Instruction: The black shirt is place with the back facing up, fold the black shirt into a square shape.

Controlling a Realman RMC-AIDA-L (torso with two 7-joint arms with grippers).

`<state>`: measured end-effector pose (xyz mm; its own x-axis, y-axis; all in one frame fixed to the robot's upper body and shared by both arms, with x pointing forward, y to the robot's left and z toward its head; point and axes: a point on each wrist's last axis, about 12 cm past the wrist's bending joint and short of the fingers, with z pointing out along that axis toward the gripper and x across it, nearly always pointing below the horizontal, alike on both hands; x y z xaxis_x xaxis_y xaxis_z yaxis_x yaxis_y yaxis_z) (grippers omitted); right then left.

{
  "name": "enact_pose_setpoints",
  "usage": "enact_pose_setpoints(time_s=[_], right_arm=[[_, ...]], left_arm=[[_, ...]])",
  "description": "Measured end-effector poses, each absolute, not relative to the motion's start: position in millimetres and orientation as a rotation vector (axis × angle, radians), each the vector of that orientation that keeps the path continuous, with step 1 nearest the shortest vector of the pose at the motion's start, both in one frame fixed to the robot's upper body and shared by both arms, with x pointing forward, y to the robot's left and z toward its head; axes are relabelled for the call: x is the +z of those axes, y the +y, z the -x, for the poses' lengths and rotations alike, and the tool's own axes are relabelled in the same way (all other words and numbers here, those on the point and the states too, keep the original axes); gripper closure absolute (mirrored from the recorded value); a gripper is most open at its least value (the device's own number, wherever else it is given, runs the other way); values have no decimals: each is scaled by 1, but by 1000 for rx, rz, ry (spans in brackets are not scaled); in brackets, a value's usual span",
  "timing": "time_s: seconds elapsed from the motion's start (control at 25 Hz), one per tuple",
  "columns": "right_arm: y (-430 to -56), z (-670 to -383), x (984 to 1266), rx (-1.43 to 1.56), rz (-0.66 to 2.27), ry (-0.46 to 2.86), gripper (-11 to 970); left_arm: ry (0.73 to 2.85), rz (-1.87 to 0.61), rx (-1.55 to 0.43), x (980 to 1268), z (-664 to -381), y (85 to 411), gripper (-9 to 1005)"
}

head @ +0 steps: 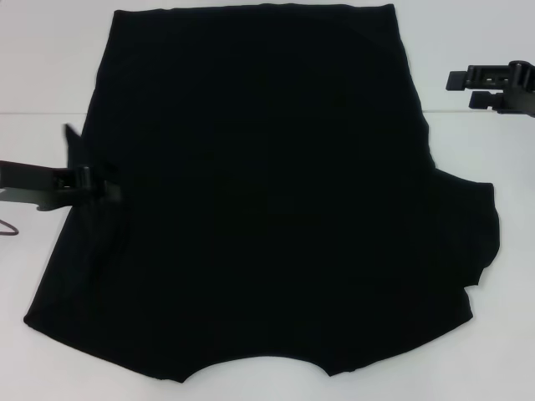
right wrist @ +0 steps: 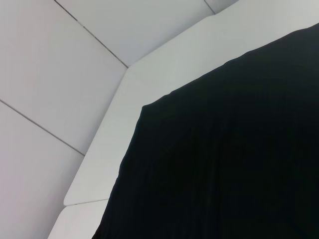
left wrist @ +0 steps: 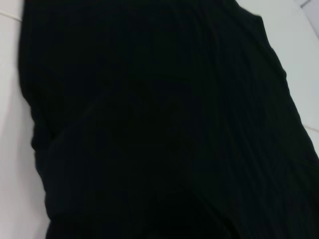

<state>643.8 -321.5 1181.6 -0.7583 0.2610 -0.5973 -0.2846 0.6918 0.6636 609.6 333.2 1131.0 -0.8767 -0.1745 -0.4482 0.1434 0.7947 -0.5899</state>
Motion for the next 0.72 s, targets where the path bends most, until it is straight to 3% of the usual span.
enact_pose_setpoints(time_s=[0.28,0.4,0.6,0.72], right_arm=[[-323,-644,1181,1011,18,2207,257],[-324,-644,1182,1008,17,2207,264],[-324,-644,1182,1005,19,2205,277],[-325,-642,1181,991,35,2227,285]], left_arm=[[2559,-150,-845,1127,-609,317,953],[2556,-302,-875,1135,-602,313,858],[2325,-159,-1001,1153,-588,349,668],[2311,-119,-1044,1150,-579,364,527]])
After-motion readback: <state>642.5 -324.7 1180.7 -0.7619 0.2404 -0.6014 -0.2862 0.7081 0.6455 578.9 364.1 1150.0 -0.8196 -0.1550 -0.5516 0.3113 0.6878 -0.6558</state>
